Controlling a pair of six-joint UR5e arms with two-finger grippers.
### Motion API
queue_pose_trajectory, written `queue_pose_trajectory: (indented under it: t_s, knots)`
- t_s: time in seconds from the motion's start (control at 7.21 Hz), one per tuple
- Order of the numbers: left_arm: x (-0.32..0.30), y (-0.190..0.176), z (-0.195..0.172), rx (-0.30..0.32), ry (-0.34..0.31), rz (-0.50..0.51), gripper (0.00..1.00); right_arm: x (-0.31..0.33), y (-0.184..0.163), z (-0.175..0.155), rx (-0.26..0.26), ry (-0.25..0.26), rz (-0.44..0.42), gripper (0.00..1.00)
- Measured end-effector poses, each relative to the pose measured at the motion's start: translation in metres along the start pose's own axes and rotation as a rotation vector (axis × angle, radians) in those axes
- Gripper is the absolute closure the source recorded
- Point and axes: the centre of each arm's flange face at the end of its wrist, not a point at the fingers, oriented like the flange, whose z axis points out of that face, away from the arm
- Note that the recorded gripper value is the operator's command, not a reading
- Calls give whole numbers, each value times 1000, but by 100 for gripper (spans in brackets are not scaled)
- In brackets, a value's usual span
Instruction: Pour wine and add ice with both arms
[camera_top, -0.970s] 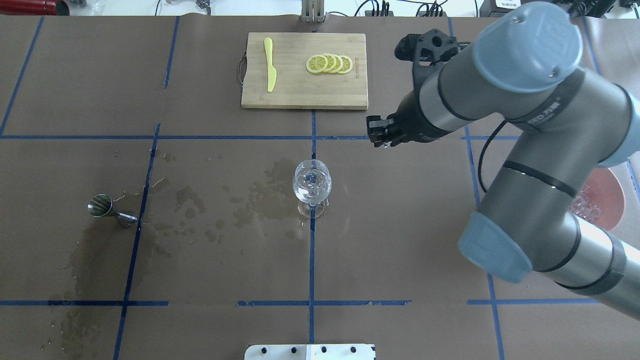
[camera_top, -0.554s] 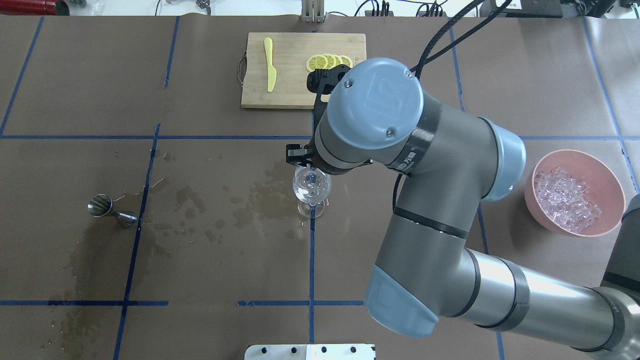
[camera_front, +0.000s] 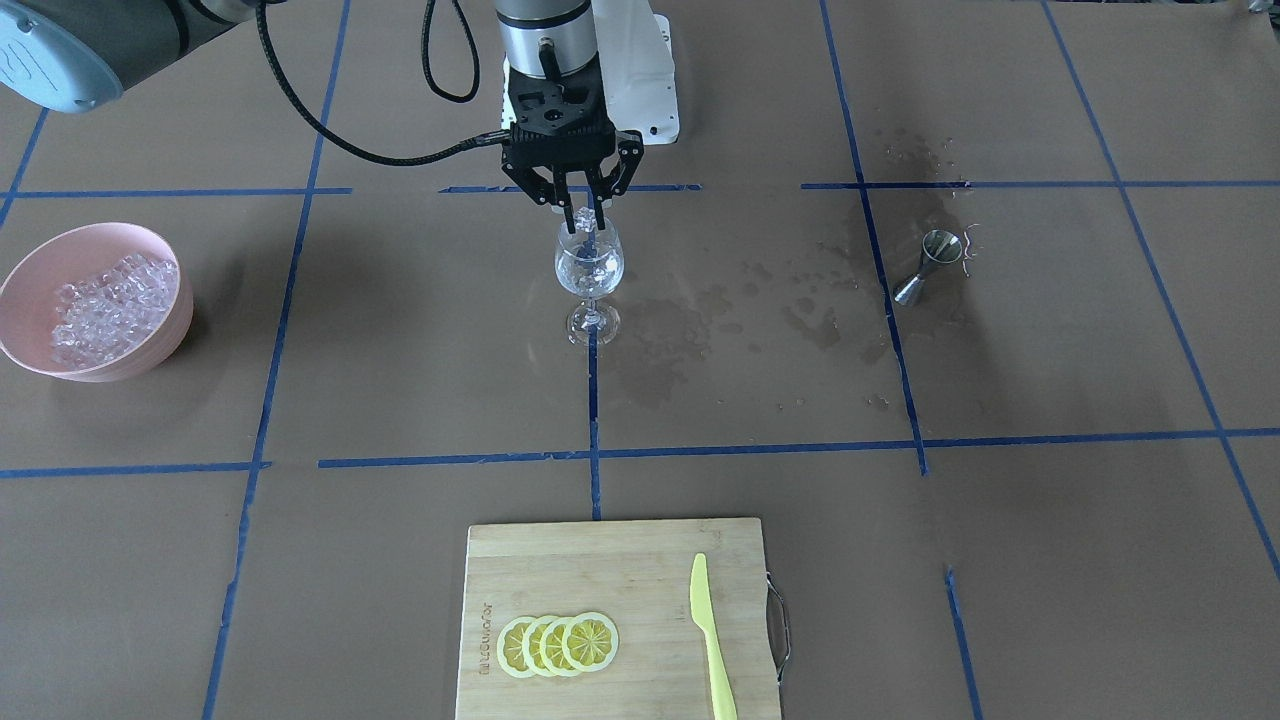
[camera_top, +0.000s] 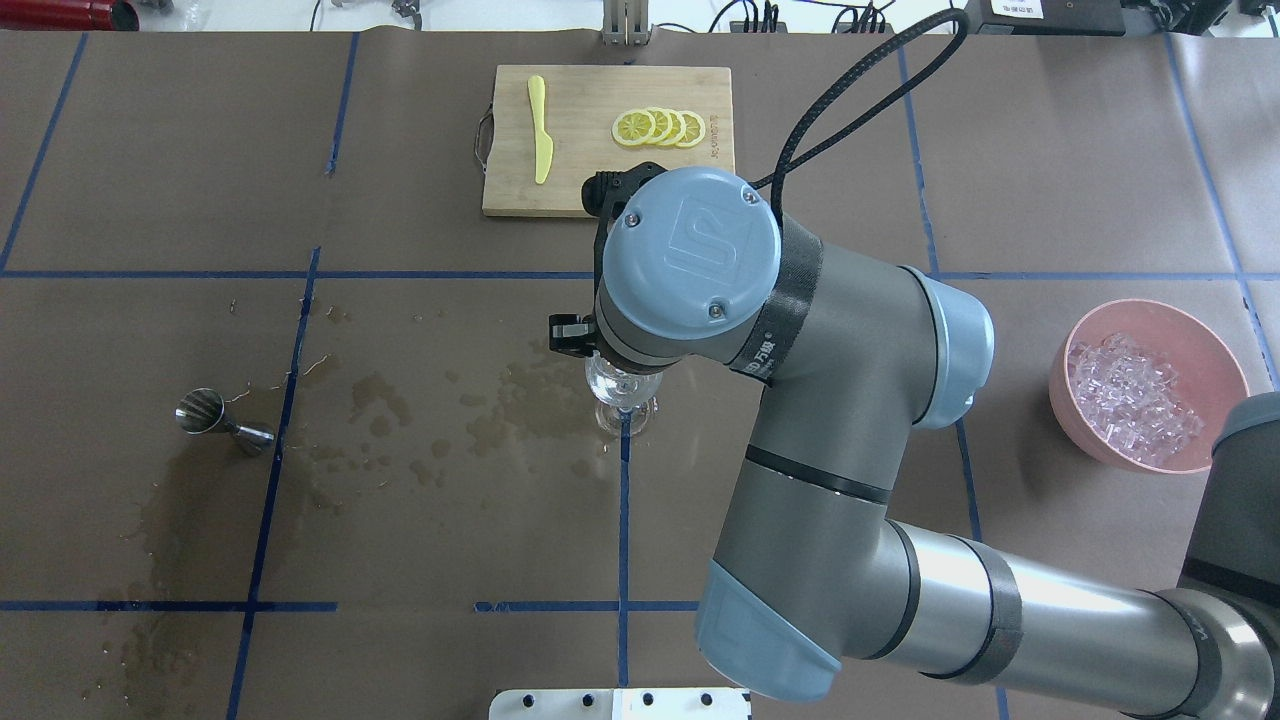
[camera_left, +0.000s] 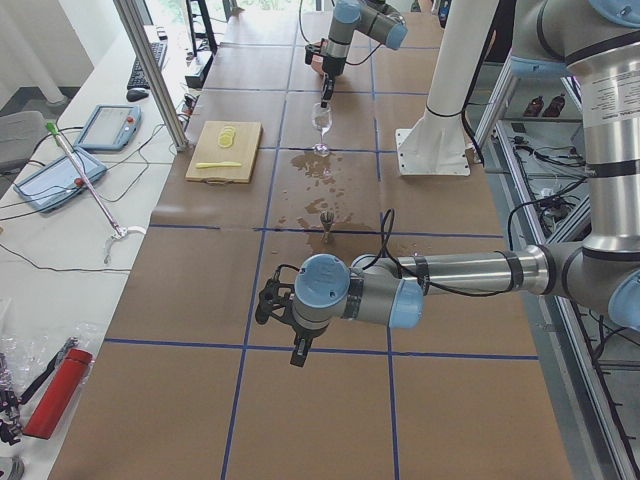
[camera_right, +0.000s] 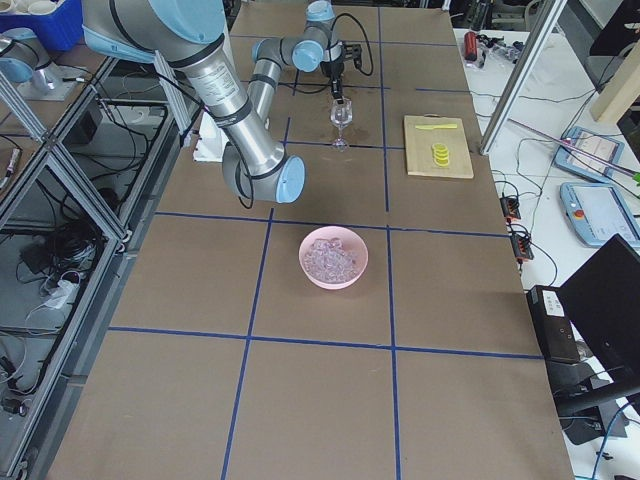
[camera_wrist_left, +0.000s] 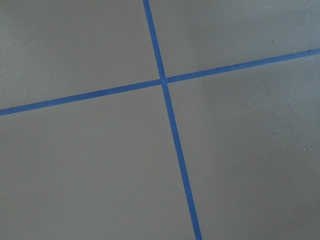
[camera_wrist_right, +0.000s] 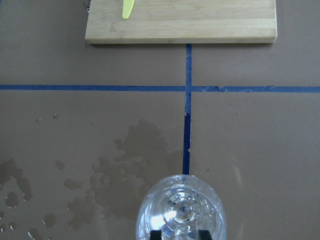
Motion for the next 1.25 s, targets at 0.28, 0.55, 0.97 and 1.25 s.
queue_pose_trajectory:
  t_s: [0.28,0.55,0.97,1.25]
  knots:
    - [0,0,1,-1,0,0,0,-2,3,2,13,6,-6,0]
    - [-1,1,1,-2,0,-1,0,-6,7,3,34,11,-15,0]
    - [-1,1,1,-2,0,-2,0,0,-1,-2,34,12,-31,0]
    - [0,0,0,-1,1,2,0,43,-48,-16,-4,38,-83,0]
